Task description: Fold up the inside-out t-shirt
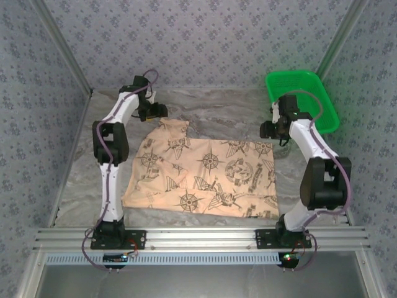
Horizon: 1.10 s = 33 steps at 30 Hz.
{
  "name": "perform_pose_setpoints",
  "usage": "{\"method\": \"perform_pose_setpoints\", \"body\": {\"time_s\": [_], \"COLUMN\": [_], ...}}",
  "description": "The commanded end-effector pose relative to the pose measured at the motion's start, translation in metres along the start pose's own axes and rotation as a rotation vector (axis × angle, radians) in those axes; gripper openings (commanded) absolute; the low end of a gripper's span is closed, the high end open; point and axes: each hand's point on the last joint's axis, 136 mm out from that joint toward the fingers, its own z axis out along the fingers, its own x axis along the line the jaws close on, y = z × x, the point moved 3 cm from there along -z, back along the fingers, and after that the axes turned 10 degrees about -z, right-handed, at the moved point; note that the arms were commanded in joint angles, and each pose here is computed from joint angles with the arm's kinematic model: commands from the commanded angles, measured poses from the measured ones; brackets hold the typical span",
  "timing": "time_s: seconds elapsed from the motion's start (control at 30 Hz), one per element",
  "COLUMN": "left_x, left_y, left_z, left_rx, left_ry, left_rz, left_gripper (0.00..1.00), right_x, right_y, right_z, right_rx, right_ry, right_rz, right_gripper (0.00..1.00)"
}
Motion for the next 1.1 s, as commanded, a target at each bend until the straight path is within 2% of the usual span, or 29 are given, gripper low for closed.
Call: {"method": "perform_pose_setpoints", "body": {"time_s": [0.0,0.17,0.33,0.5,0.53,0.7,0.77,0.9,1.0,1.07], "left_x": [-0.016,-0.019,-0.015,-0.017,-0.016,-0.016,-0.016,-0.022,-0.036,-0.048], "left_y": [-0.004,-0.005,-0.013,-0.026,-0.027,-0.02,-0.014,-0.004,0.007,0.013], "left_z": [0.002,0.027,0.04,0.05,0.051,0.045,0.038,0.022,-0.001,-0.02], "left_rx": [0.076,0.126,0.184,0.251,0.258,0.23,0.198,0.142,0.068,0.002], "left_ry": [-0.098,-0.125,-0.137,-0.2,-0.203,-0.203,-0.181,-0.176,-0.203,-0.217], "left_rz": [0.031,0.03,0.027,0.016,0.013,0.025,0.047,0.111,0.199,0.307], "left_gripper": [0.72,0.71,0.72,0.67,0.63,0.29,0.19,0.0,0.0,0.0], "right_x": [-0.007,-0.023,-0.024,-0.022,-0.02,-0.012,-0.011,-0.012,-0.005,-0.006], "right_y": [-0.022,-0.026,-0.024,-0.028,-0.028,-0.028,-0.028,-0.018,-0.002,0.009], "right_z": [0.018,0.041,0.068,0.082,0.084,0.087,0.089,0.084,0.072,0.063], "right_rx": [0.154,0.238,0.276,0.315,0.32,0.32,0.323,0.277,0.182,0.123], "right_ry": [0.005,-0.057,-0.018,0.045,0.06,0.11,0.112,0.083,0.068,0.007], "right_rz": [-0.047,-0.075,-0.101,-0.14,-0.148,-0.171,-0.199,-0.246,-0.307,-0.357], "right_gripper": [0.58,0.57,0.56,0.43,0.39,0.2,0.05,0.0,0.0,0.0]}}
